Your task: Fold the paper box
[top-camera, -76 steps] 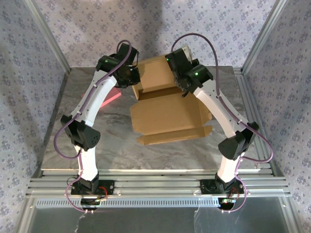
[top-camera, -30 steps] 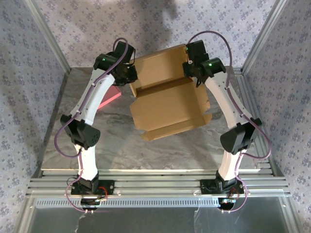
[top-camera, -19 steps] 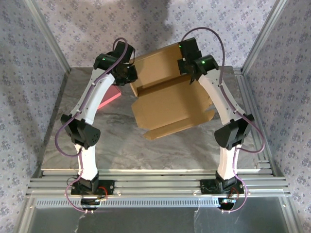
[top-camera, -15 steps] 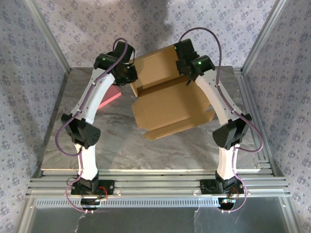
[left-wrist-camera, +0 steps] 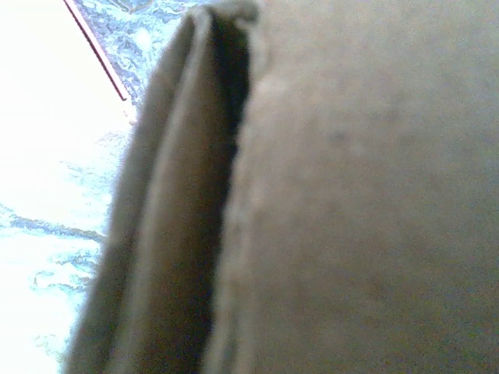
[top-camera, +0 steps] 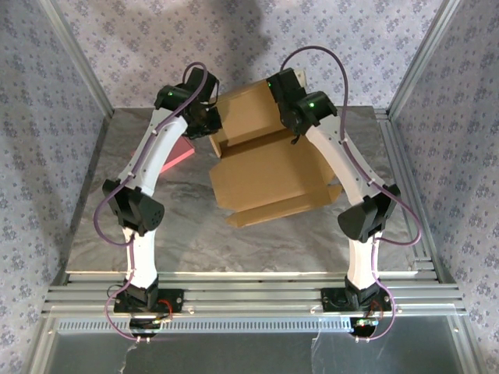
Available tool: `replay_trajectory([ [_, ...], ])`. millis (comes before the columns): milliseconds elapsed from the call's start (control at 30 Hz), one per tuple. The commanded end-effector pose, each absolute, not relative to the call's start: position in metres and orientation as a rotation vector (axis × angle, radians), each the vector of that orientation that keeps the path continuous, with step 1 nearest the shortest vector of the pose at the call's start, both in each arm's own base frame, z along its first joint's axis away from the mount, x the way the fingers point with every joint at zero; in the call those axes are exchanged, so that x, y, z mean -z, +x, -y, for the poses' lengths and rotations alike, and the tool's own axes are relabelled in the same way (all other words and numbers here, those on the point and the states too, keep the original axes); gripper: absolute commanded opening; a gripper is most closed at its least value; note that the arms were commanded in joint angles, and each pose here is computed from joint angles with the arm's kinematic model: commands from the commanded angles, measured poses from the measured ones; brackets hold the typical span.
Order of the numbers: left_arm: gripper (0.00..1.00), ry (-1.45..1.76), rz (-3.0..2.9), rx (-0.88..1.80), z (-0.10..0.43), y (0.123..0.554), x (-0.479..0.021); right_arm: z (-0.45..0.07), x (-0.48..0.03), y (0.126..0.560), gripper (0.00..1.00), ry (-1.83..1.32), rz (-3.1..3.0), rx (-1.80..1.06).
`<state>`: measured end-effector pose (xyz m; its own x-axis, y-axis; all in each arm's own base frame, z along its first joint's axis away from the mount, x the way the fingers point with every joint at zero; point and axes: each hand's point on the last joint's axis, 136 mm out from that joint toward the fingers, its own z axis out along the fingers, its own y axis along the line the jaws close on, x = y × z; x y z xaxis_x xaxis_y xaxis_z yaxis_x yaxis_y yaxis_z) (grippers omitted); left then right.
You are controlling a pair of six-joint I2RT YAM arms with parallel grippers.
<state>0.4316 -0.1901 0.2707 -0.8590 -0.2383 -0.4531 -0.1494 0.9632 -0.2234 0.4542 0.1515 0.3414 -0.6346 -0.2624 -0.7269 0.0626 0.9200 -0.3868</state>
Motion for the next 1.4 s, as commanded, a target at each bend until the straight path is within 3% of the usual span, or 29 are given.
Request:
replay_trajectory([
  [0, 0.0, -0.307, -2.633, 0.022, 0.158, 0.426, -0.265, -0.131, -0.325, 0.433, 0.0, -0.201, -2.296, 0.665],
  [1367, 0.0, -0.262, -2.792, 0.06, 0.171, 0.412, -0.211, -0.152, -0.238, 0.392, 0.0, -0.148, -2.626, 0.407],
])
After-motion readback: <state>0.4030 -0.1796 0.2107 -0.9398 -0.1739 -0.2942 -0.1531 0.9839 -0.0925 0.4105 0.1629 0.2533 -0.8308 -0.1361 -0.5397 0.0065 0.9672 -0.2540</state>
